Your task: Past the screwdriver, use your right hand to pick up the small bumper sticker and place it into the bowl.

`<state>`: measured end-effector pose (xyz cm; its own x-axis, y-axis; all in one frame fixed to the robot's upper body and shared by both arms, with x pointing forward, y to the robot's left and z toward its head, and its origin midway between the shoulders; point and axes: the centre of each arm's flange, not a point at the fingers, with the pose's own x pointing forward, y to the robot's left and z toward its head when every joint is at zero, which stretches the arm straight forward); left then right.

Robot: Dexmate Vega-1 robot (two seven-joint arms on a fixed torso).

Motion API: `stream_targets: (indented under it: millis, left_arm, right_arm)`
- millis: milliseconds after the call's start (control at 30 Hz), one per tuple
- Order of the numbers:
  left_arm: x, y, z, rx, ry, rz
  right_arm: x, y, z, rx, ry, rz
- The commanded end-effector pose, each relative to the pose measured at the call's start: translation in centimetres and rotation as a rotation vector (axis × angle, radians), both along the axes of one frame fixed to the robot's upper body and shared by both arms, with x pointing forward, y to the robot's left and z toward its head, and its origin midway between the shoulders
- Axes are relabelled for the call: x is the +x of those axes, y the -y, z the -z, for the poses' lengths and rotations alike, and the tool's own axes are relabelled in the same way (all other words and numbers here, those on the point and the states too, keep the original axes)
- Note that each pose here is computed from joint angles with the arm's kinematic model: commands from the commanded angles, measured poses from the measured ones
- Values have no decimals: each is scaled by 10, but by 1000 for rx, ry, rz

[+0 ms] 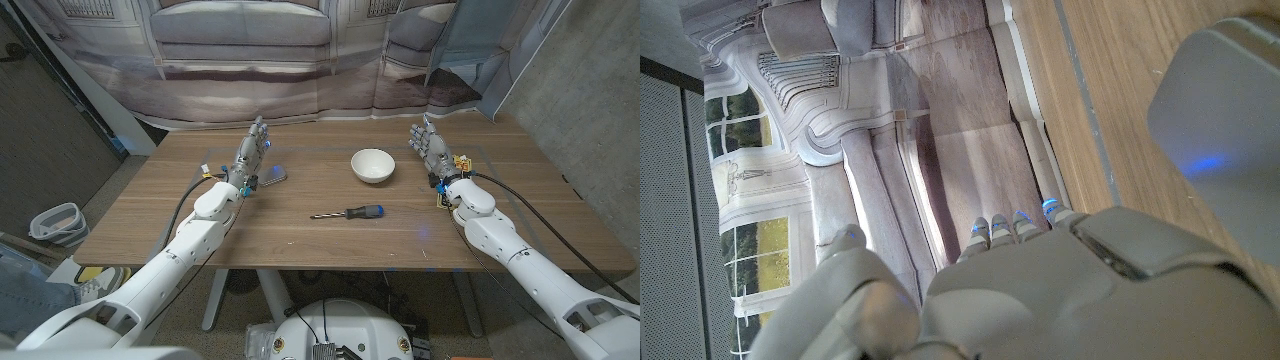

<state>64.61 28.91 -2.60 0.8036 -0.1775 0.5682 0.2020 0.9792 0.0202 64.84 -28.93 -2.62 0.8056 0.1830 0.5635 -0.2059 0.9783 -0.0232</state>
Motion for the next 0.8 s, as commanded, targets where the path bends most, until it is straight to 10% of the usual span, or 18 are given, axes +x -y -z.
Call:
stream_targets:
  millis: [33,800]
  left_arm:
    - [-8,2,0,-3,2,-5]
    - [-8,4,-10,23,9,3]
  right_arm:
    - [-3,-2,-1,-7,3,-10]
    - [-8,2,-8,-22,45,3]
